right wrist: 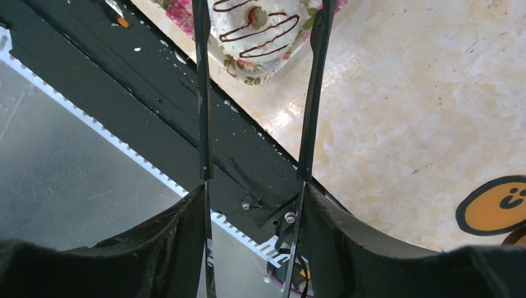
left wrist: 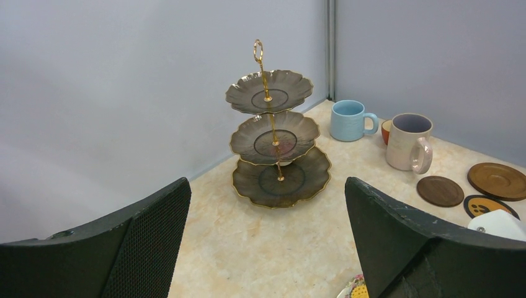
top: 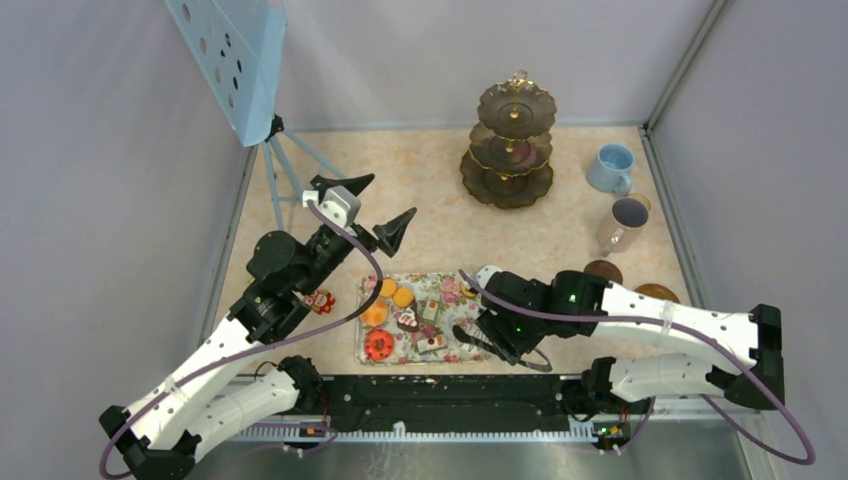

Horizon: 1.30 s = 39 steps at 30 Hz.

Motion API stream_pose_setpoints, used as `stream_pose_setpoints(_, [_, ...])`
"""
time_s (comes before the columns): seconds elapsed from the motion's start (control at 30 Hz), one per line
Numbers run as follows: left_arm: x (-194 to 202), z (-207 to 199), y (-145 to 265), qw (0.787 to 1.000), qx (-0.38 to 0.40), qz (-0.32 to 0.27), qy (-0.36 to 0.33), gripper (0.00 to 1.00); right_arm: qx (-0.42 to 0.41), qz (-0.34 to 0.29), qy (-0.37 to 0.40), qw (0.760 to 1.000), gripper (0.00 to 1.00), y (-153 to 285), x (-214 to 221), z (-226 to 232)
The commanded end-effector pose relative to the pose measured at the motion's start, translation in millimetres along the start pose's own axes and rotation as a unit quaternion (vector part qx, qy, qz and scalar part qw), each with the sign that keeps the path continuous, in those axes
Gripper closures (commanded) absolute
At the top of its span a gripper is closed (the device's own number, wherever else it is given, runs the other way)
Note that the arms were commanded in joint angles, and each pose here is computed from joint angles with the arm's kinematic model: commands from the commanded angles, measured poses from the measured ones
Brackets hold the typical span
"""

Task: Serve the afternoon tea

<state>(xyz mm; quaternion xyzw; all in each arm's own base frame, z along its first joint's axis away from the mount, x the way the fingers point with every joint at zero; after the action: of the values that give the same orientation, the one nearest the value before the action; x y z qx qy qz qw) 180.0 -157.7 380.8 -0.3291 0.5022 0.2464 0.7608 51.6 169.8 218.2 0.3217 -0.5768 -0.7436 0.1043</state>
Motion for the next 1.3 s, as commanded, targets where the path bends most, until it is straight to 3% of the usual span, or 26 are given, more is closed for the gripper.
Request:
stream_pose_setpoints(0.0, [-9,3,0,1.0,-0.008,-0.018,-0.003,0.01,-0.005,-0.021,0.006,1.0,0.47,5,-10,8])
stream_pose_setpoints(1.27, [-10,2,0,1.0,-0.001,-0.021,-0.002,0.01,0.031,0.031,0.054,0.998,0.48,-20,-4,26])
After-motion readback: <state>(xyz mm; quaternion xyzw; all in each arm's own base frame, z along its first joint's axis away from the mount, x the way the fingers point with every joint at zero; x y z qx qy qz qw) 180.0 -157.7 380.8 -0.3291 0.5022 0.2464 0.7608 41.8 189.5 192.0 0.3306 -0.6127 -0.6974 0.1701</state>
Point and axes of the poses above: each gripper's point midway between its finger pads, its own y axis back along the fingers, its own z axis along the line the jaws close on, x = y × z, the point moved 8 cm from there along y, back along the fingers, and after that the axes turned 9 degrees about -y, right-handed, at the moved point
